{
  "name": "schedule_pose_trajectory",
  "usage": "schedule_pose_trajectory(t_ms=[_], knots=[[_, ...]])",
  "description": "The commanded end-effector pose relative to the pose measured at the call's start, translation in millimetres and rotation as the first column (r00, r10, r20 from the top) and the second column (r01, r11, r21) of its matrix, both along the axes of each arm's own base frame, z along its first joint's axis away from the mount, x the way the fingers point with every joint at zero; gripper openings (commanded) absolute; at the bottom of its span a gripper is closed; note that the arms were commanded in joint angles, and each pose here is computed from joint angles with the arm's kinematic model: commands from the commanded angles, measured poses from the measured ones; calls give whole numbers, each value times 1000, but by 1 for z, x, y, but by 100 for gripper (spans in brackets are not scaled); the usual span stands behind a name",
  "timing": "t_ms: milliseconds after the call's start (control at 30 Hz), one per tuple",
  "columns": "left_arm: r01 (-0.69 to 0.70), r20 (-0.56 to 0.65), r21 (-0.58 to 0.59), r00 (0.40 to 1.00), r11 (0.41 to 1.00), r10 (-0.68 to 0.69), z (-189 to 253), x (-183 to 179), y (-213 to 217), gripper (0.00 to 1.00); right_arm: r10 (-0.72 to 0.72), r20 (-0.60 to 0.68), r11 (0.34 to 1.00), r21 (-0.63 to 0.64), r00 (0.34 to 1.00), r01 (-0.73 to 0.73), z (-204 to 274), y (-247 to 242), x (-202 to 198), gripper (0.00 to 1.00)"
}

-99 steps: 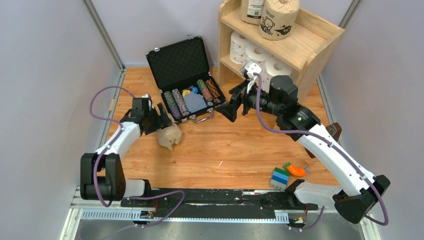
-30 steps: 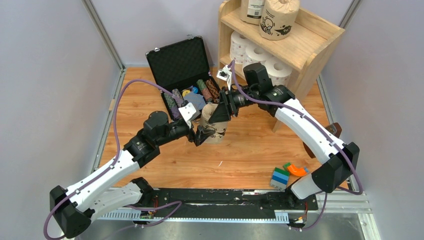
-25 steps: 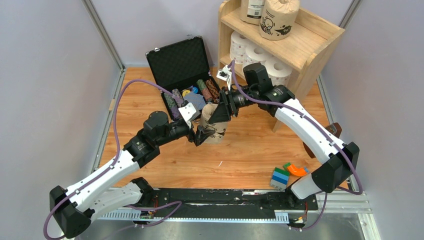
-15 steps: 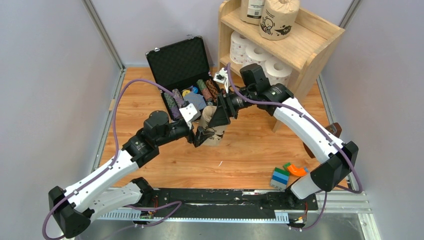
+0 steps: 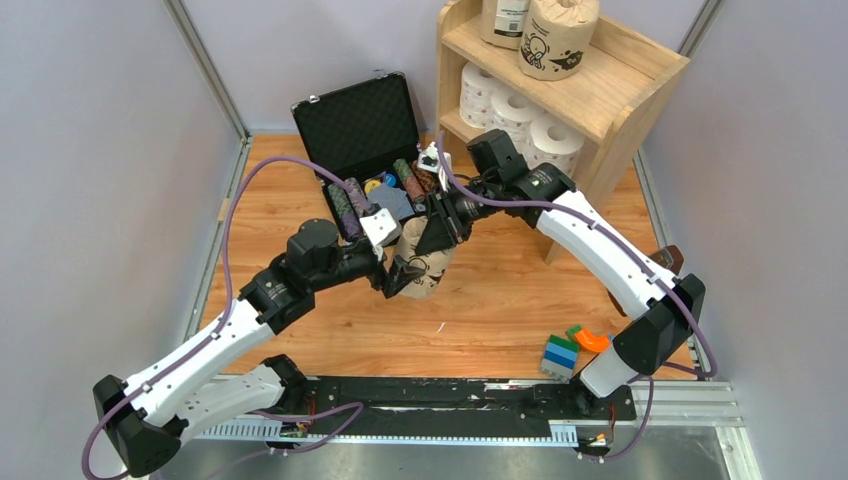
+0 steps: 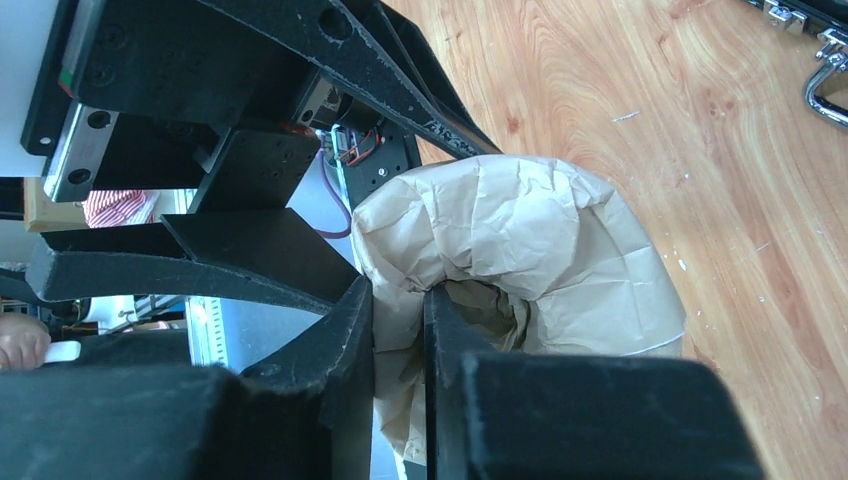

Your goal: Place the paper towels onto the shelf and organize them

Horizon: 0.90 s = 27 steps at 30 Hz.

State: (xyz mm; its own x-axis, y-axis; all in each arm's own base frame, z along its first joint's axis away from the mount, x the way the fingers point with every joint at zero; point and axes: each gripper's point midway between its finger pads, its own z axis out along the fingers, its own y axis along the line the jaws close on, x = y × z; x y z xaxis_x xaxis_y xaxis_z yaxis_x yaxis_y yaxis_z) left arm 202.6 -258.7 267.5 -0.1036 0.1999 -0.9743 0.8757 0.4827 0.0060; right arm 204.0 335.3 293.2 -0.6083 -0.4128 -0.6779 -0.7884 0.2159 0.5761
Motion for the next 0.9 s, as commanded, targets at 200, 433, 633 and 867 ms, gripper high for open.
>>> schedule_pose_trajectory(t_ms=[200,433,633,867], knots=[[-198,183,-93,960,976,213,63,18,38,98,-71,123,996,-40,990,76,34,-10,7,0],[-439,225,-59,869,896,441,67,25,96,100,-239,288,951,-122,927,283,59,-40,34,0],[-610,242,-26,764,792,597,61,26,142,100,-376,470,865,-132,799,485,96,-77,62,0],[-746,194,5,654,666,731,35,28,178,100,-545,632,732,37,551,681,161,-121,83,0]])
